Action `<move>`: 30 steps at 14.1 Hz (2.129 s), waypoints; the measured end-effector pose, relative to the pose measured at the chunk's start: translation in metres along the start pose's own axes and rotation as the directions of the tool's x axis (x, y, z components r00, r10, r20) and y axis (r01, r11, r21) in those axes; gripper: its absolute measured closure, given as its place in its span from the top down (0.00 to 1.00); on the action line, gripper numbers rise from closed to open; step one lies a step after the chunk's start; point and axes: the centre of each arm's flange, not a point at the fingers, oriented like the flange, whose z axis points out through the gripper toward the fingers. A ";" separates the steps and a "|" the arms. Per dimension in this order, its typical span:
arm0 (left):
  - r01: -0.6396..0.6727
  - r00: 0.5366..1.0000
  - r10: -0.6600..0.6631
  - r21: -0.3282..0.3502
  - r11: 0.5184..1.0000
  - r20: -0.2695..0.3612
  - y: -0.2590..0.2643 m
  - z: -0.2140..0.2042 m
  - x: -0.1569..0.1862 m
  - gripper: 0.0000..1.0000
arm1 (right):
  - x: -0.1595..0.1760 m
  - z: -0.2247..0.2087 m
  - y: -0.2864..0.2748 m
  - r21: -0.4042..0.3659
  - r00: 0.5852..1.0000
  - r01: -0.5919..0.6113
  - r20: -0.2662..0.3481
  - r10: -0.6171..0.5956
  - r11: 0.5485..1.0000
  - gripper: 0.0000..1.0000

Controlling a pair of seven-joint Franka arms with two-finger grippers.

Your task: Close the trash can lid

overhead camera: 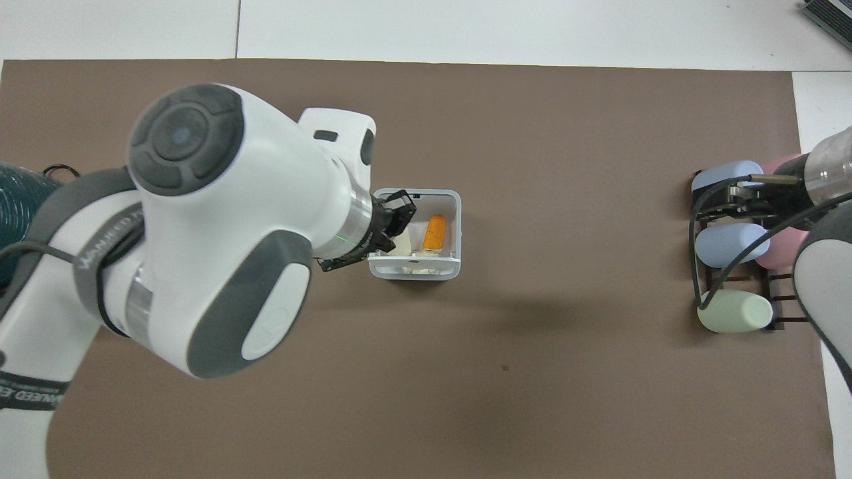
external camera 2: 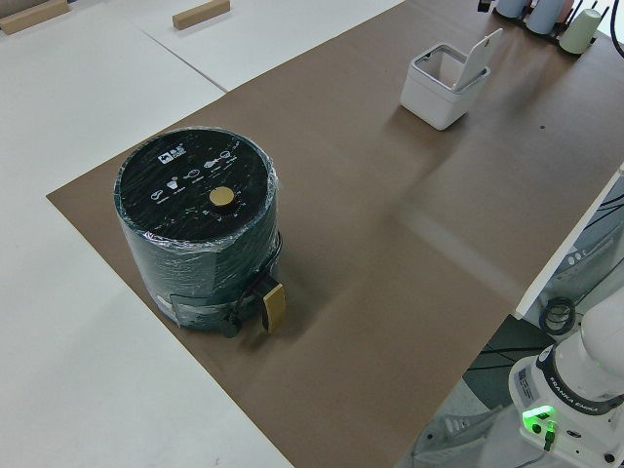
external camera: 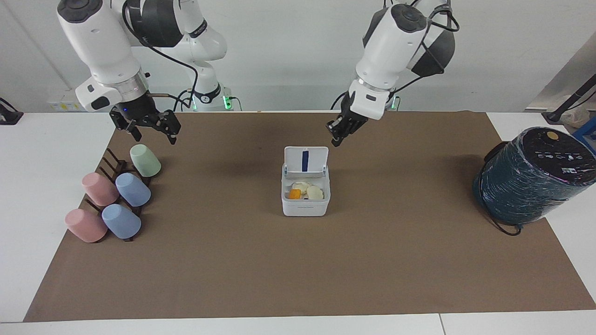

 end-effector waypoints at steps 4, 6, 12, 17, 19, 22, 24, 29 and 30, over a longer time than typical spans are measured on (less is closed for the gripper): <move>-0.006 1.000 0.006 -0.008 1.000 -0.009 -0.009 0.056 -0.035 0.01 | 0.000 0.000 0.000 0.000 1.000 0.000 0.000 0.000 1.000 1.00; -0.010 1.000 0.010 0.003 1.000 -0.006 -0.020 0.075 -0.047 0.01 | 0.000 0.000 0.000 0.000 1.000 0.000 0.000 0.000 1.000 1.00; 0.059 0.989 -0.082 -0.182 0.982 -0.122 -0.025 0.076 0.003 0.01 | 0.000 0.000 0.000 0.000 1.000 0.000 0.000 0.000 1.000 1.00; 0.086 0.977 -0.131 -0.253 0.964 -0.167 -0.019 0.099 0.028 0.01 | 0.000 0.000 0.000 0.000 1.000 0.000 0.000 0.000 1.000 1.00; 0.093 0.973 -0.145 -0.269 0.959 -0.181 -0.019 0.109 0.038 0.01 | 0.000 0.000 0.000 0.000 1.000 0.000 0.000 0.000 1.000 1.00; 0.099 0.971 -0.151 -0.261 0.960 -0.186 -0.016 0.140 0.046 0.01 | 0.000 0.000 0.000 0.000 1.000 0.000 0.000 0.000 1.000 1.00; 0.100 0.969 -0.155 -0.267 0.958 -0.192 -0.015 0.150 0.050 0.01 | 0.000 0.000 0.000 0.000 1.000 0.000 0.000 0.000 1.000 1.00; 0.099 0.966 -0.160 -0.283 0.954 -0.204 -0.013 0.159 0.055 0.01 | 0.000 0.000 0.000 0.000 1.000 0.000 0.000 0.000 1.000 1.00; 0.096 0.965 -0.161 -0.290 0.952 -0.208 -0.011 0.159 0.056 0.01 | 0.000 0.000 0.000 0.000 1.000 0.000 0.000 0.000 1.000 1.00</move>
